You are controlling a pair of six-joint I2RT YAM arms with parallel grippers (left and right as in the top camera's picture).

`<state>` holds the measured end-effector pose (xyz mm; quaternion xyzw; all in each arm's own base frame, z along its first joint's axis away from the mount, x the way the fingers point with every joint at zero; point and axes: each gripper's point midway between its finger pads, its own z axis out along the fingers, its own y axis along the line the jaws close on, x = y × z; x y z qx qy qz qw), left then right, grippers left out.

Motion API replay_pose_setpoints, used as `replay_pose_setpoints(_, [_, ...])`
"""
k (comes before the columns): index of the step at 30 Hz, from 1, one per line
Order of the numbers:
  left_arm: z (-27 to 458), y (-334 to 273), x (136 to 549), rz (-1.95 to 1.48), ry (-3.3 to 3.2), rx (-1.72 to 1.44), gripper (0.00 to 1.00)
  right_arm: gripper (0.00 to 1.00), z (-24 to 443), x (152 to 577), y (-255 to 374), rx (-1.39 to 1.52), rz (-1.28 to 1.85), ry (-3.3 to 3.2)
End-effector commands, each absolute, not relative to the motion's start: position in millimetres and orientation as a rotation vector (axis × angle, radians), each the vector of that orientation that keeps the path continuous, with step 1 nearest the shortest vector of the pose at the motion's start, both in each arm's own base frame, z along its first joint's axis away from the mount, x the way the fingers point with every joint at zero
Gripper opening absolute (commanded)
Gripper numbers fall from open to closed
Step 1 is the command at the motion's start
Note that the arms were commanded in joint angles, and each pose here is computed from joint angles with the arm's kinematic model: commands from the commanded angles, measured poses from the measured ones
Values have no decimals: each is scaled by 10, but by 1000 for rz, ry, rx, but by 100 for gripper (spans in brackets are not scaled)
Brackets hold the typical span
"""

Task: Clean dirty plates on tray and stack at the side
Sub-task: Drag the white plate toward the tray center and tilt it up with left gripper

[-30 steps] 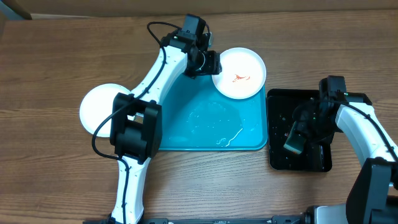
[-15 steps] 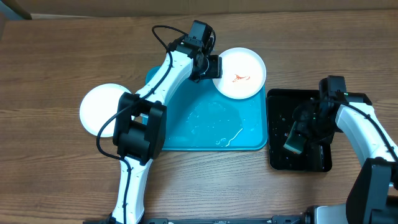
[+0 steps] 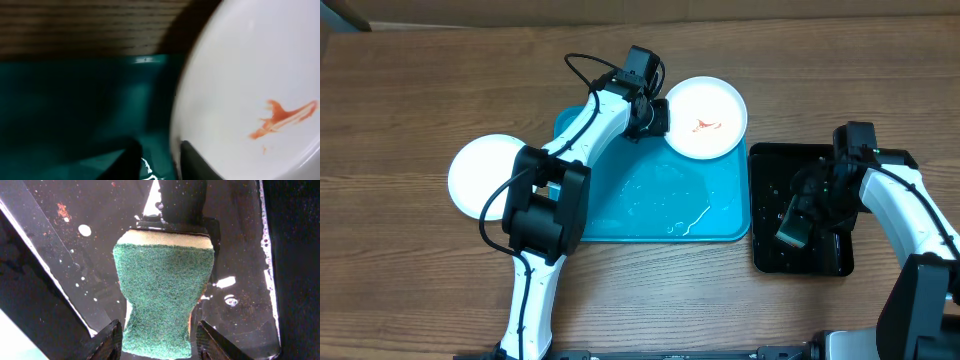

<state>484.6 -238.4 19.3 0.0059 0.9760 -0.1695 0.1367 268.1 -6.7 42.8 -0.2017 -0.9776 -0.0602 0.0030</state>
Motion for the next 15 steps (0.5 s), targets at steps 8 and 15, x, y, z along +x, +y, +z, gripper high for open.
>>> replay_pose_setpoints(8, [48,-2322,4740,-459,2888,-16,4,49,444,2677,-41,-628,-198,-3070])
replay_pose_setpoints(15, [135,-1920,4568,-389,2994,-192,4,49,444,2678,-41,-628,-198,-3071])
